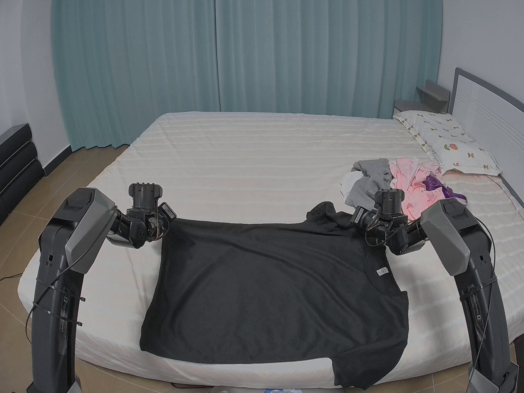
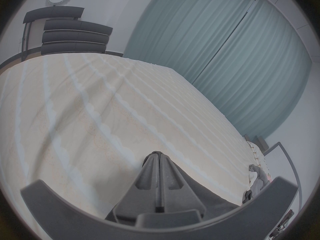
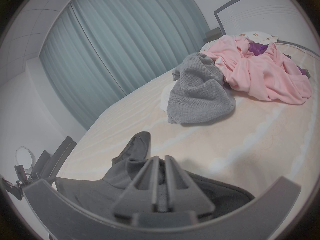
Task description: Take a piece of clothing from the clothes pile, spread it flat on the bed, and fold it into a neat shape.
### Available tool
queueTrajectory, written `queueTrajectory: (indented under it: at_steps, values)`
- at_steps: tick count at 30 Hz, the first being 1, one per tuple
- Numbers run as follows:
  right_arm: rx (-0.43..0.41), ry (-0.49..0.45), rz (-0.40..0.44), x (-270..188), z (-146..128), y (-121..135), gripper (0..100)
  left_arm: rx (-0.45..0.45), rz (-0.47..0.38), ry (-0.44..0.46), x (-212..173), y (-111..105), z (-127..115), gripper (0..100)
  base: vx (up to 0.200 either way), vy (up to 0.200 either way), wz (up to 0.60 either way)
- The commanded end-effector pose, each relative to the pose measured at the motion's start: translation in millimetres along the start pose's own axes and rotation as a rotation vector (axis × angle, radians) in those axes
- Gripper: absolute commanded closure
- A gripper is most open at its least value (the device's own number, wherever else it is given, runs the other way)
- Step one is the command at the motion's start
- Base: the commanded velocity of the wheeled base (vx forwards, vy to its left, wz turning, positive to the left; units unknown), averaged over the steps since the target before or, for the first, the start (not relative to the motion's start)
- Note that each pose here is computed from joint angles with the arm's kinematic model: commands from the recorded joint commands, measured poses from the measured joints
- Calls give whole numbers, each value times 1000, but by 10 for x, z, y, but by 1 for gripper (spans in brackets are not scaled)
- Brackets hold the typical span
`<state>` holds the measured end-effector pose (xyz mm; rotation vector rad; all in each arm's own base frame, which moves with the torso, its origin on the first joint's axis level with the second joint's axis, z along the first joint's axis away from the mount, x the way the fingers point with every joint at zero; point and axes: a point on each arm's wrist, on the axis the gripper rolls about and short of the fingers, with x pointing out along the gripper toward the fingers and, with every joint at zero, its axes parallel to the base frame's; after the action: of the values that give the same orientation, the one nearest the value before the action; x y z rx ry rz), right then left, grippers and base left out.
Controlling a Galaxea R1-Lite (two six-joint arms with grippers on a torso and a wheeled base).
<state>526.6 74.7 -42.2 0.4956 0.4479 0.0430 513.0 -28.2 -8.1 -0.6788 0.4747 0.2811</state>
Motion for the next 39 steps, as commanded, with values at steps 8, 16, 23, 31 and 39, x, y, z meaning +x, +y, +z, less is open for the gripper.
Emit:
queueTrajectory:
  at_steps: [8, 16, 23, 31, 39]
  values:
    - [23, -81, 4, -14, 266, -22, 100, -7, -18, -39, 15, -47, 98, 100, 0, 0, 0]
    - [36, -196, -12, -15, 568, -28, 100, -23, -40, -91, 56, -80, 258, 100, 0, 0, 0]
    - [49, -238, 0, -36, 715, 5, 100, -32, -30, -122, 81, -62, 325, 100, 0, 0, 0]
    - [43, -131, -15, 15, 370, -22, 100, -28, -17, -105, 128, -13, 251, 100, 0, 0, 0]
    - [29, -24, 31, 100, 36, 48, 0, -23, -10, -90, 127, -7, 195, 100, 0, 0, 0]
